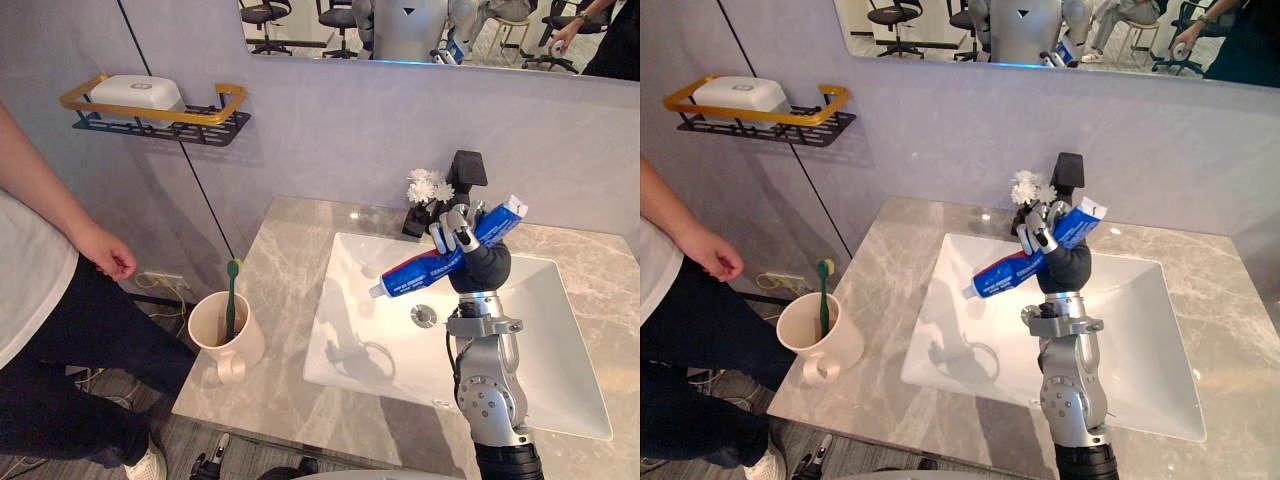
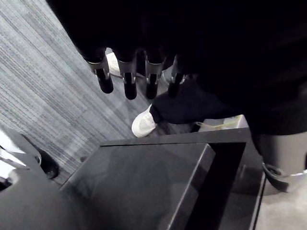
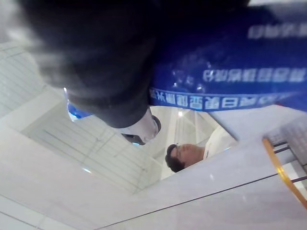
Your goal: Organize washtable
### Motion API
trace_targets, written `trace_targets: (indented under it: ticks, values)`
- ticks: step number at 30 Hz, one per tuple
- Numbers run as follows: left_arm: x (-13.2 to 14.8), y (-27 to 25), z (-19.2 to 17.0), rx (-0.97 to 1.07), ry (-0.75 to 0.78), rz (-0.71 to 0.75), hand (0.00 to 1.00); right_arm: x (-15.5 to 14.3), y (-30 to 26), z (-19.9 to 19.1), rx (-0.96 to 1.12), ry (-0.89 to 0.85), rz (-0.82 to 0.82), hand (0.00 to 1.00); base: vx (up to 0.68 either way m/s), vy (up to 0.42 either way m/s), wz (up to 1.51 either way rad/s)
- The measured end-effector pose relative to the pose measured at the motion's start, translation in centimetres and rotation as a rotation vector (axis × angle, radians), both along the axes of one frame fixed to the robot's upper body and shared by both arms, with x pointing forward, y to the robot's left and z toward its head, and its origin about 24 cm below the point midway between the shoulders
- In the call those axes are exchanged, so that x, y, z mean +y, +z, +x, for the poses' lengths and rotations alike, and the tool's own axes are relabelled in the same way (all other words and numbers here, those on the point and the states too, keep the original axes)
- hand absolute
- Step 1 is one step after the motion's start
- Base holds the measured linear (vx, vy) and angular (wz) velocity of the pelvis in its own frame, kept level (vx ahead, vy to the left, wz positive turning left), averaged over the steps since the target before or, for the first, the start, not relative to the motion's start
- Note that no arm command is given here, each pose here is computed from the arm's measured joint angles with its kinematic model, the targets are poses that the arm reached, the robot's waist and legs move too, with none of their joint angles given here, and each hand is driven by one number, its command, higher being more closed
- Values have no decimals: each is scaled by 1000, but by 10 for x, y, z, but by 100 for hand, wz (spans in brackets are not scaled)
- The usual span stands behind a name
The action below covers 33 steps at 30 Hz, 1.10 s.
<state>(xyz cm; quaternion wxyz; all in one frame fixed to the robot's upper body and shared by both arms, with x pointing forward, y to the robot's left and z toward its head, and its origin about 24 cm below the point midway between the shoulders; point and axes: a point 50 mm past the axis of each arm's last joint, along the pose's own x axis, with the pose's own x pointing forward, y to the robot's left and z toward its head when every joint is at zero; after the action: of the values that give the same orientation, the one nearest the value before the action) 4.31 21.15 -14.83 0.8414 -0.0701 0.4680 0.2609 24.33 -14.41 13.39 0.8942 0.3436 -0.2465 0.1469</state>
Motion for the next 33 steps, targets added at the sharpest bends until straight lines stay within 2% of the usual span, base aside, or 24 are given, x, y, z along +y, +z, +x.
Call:
trace_targets:
  ticks: [7, 17, 23, 33]
  values:
    - [1, -3, 2, 25, -59, -1, 0, 23, 24, 10, -101, 103, -28, 100, -5, 1, -1]
    - [-1, -3, 15, 24, -181, 18, 0, 102, 59, 17, -236, 413, -116, 100, -6, -1, 7]
    - [-3, -2, 24, 13, -246, 35, 0, 136, 68, 13, -290, 529, -204, 100, -6, -6, 14]
    - [-4, -1, 30, 9, -304, 49, 0, 163, 78, 3, -375, 615, -318, 100, -16, -24, 17]
